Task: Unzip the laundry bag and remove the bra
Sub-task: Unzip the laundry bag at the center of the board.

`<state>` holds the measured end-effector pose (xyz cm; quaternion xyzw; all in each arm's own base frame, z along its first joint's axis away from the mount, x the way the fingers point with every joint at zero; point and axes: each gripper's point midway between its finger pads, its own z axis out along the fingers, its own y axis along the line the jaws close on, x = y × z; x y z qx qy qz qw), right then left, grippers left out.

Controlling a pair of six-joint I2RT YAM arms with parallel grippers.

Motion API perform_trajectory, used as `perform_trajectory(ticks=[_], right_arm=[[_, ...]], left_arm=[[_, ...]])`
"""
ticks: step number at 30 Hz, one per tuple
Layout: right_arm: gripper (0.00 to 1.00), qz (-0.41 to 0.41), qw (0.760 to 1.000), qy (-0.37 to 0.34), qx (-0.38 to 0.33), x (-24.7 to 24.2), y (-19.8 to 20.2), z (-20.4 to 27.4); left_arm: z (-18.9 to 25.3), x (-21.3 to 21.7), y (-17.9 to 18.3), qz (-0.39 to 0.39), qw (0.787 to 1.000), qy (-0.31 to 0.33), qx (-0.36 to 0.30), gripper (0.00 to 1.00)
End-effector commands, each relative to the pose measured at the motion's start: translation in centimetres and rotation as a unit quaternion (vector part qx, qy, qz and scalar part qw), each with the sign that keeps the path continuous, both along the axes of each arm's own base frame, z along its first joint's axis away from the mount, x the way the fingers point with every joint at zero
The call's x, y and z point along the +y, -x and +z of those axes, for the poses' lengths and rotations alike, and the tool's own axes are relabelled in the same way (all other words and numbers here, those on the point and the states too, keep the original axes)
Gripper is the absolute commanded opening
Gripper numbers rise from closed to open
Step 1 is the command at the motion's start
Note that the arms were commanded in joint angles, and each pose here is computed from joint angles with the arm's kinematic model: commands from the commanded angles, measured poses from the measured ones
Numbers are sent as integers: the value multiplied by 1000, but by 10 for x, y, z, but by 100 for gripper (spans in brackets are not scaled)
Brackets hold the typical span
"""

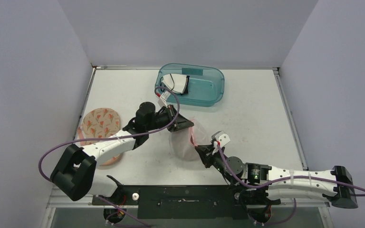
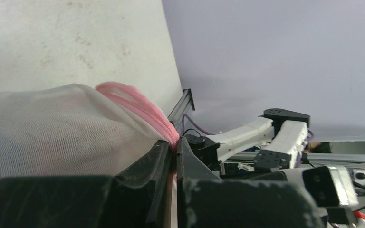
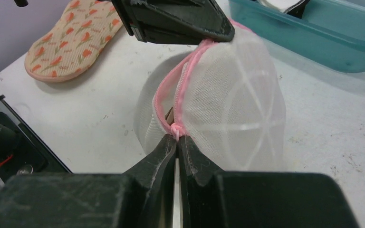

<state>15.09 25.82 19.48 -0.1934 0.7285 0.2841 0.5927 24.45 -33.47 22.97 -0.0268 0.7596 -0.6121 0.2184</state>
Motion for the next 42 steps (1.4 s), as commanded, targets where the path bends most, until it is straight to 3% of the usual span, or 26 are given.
perform_trajectory(ticks=[1, 3, 7, 10, 14, 19, 23, 27, 36, 42], right_arm=[[5, 7, 1000, -18, -1, 12, 1, 7], [5, 6, 1000, -13, 4, 14, 1, -1], [5, 4, 1000, -4, 14, 19, 1, -16], [5, 8, 1000, -5, 22, 24, 2, -23], [5, 13, 1000, -4, 25, 28, 4, -25], [5, 16, 1000, -1, 21, 30, 4, -23], [5, 18, 1000, 6, 17, 32, 4, -26], [5, 19, 1000, 18, 12, 32, 3, -30], [5, 26, 999, 32, 20, 29, 7, -42], [5, 25, 999, 36, 24, 26, 8, -49]], left_arm=[[-25, 3, 6, -11, 1000, -2, 4, 0], [-38, 9, 7, 0, 1000, -19, 9, 0], [-58, 24, 9, 28, 997, -66, 14, 13], [-66, 36, 9, 49, 994, -99, 12, 31], [-69, 57, 15, 79, 986, -144, 14, 63], [-71, 94, 37, 131, 971, -195, 36, 80], [-64, 100, 59, 150, 973, -167, 55, 84], [-50, 77, 70, 142, 982, -109, 62, 84], [-31, 32, 54, 128, 987, -73, 60, 85], [-32, 28, 46, 145, 985, -57, 69, 77]])
